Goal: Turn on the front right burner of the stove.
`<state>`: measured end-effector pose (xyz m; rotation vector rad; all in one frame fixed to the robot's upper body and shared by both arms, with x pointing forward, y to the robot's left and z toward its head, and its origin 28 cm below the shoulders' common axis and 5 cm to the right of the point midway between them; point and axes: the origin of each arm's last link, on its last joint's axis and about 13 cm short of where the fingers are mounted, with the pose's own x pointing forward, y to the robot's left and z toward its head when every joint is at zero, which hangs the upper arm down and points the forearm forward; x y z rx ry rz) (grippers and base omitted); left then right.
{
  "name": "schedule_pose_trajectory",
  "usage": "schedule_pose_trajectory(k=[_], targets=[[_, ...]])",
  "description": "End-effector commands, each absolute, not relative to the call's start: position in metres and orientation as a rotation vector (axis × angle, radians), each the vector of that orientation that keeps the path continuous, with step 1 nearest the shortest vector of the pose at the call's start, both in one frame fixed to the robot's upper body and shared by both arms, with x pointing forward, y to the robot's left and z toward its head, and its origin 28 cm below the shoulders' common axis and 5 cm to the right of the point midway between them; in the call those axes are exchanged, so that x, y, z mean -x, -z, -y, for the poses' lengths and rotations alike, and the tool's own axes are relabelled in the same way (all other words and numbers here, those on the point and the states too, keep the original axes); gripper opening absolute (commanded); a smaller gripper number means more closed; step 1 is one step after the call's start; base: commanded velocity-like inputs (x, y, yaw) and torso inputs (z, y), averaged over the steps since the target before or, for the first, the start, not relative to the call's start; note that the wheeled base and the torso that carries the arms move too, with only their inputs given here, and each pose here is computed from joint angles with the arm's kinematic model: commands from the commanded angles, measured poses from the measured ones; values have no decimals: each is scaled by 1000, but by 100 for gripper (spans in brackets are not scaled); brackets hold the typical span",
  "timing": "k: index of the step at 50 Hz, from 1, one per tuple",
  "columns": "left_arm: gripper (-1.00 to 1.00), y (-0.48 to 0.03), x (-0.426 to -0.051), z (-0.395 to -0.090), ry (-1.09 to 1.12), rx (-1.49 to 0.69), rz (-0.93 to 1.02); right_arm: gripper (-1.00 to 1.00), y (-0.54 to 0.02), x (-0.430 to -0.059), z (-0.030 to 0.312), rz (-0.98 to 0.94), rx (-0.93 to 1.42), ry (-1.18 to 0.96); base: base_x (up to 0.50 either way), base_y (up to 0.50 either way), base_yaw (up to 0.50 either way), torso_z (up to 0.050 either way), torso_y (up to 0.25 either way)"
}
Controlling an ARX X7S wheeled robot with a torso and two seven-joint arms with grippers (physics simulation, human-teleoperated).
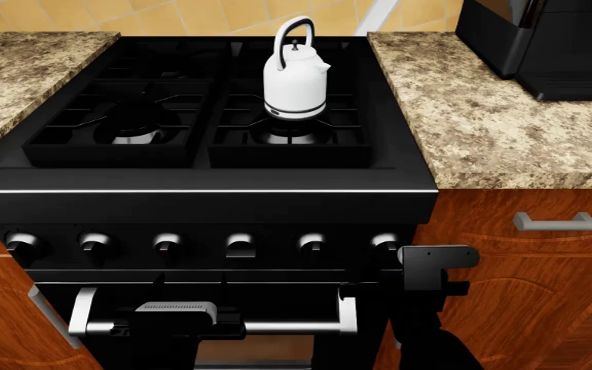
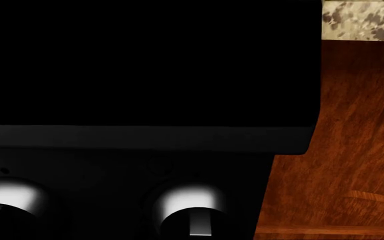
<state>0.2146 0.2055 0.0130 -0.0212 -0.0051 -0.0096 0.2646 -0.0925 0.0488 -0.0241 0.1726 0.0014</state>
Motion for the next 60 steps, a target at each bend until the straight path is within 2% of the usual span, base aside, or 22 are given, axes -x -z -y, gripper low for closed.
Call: schedule_pose_trajectory(k=[1, 20, 39, 60], targets=[[100, -13, -214, -205, 10, 20, 6, -100, -48, -265, 92, -171, 30, -1, 0, 0, 0, 0, 0], [100, -13, -215, -205, 8, 28, 1, -100, -51, -265, 91, -173, 57, 0, 1, 0, 0, 0, 0], [100, -13, -215, -206, 10, 32, 3, -100, -58, -264, 90, -208, 323, -7, 0, 0, 0, 0, 0], [100, -14, -216, -205, 11, 31, 4, -100, -53, -261, 88, -259, 437, -39, 0, 0, 0, 0, 0]])
